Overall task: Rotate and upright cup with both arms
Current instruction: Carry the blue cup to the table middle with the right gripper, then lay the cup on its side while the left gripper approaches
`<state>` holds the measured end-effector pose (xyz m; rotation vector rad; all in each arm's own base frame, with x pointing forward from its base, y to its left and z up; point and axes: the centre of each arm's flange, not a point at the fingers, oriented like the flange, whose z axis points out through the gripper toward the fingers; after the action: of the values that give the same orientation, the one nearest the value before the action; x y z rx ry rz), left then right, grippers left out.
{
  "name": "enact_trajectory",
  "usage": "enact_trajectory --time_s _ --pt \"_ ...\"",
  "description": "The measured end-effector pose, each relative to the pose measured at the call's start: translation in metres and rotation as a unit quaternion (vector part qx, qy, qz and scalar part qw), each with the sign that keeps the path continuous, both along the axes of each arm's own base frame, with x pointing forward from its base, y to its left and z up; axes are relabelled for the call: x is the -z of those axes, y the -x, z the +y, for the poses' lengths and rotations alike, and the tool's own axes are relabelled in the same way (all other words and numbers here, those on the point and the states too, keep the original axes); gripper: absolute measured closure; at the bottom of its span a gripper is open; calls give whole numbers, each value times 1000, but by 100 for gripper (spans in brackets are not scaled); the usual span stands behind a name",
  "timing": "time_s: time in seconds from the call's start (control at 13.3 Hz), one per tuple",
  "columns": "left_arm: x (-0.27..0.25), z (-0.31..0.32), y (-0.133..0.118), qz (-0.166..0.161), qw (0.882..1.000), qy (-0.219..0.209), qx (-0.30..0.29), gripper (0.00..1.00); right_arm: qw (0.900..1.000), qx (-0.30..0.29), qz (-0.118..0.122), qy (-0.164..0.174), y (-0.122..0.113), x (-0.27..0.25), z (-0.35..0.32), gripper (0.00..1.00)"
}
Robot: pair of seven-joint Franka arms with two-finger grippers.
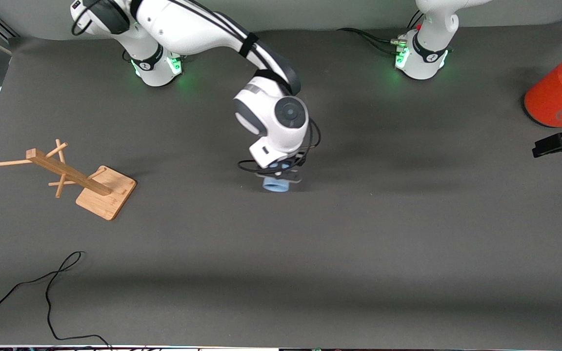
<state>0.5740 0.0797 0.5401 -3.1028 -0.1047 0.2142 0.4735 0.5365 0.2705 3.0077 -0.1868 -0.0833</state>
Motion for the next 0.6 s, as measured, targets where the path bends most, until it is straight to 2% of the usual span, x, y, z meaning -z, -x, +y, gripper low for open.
enact_trajectory --time_s 0.15,0.3,0.45,0.6 --pt "17 -2 -3 22 1000 4 3 0 1000 -25 -6 -3 19 28 19 30" --pt "31 -7 -8 34 999 10 7 0 999 -40 -16 -13 28 56 29 30" --pt "44 -23 -15 42 998 37 8 1 998 -50 -22 -22 38 85 39 29" --pt "56 -50 -25 49 996 69 -16 1 998 -45 -29 -27 34 94 38 15"
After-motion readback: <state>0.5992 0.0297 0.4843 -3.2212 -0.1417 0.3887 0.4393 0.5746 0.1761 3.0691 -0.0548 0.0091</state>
